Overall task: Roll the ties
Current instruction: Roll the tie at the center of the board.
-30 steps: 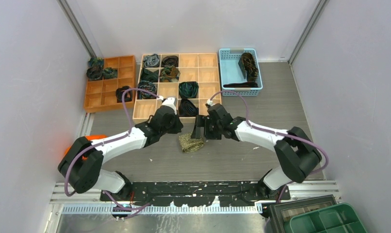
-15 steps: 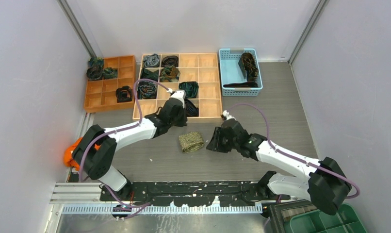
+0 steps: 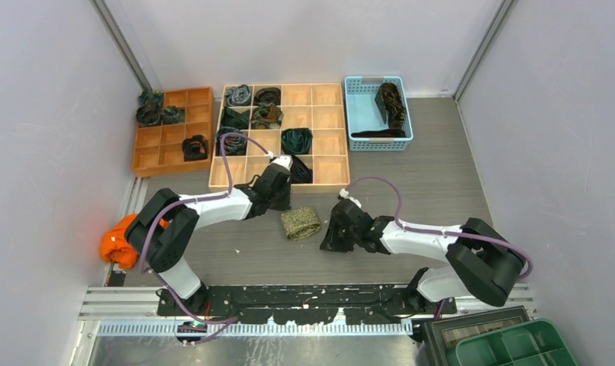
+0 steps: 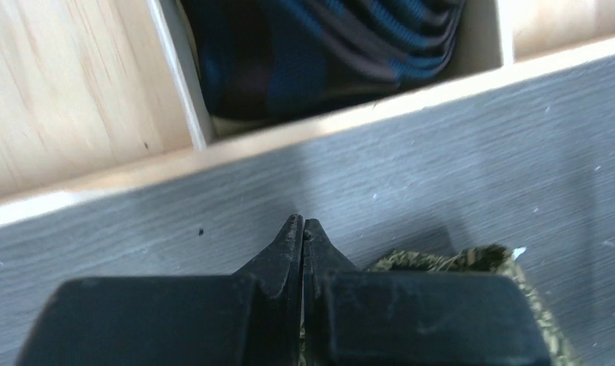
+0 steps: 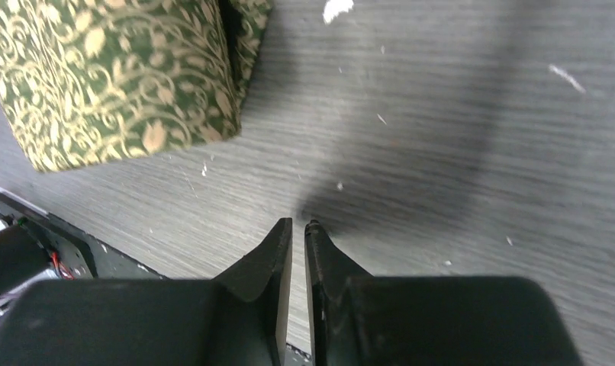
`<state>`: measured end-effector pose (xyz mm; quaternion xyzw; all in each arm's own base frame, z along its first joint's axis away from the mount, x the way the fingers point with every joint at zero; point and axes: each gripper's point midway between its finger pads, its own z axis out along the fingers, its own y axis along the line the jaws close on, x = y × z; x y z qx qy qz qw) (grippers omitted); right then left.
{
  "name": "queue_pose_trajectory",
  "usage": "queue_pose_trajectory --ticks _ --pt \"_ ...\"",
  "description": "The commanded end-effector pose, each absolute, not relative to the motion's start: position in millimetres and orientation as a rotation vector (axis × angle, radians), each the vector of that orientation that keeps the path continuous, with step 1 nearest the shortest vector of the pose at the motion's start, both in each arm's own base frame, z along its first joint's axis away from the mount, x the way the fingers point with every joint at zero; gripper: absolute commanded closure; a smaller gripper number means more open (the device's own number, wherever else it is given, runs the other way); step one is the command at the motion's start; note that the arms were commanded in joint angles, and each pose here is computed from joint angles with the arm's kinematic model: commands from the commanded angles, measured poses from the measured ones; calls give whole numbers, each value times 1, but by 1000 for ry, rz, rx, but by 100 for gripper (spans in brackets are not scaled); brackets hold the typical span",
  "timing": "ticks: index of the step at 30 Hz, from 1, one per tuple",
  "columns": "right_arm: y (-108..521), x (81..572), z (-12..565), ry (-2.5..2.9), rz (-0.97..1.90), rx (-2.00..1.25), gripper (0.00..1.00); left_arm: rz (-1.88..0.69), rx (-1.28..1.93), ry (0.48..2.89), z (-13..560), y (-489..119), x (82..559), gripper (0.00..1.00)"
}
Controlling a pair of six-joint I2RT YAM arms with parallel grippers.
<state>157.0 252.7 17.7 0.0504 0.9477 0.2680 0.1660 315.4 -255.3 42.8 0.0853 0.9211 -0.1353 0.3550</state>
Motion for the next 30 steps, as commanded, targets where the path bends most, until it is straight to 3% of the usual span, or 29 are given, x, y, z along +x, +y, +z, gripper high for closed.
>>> queue_pose_trajectory --ticks 1,18,24,26,30 --pt "271 186 31 2609 762 131 82 -449 189 2376 44 -260 302 100" --pt "295 248 48 2584 646 -55 83 -482 80 2489 7 -224 245 100" --pt "283 249 64 2537 627 -25 79 -314 33 2508 7 -195 240 100" --pt "270 247 77 2497 599 4 72 -261 20 2464 27 -190 252 100" --pt "247 239 91 2451 561 60 25 -216 10 2347 81 -187 275 100"
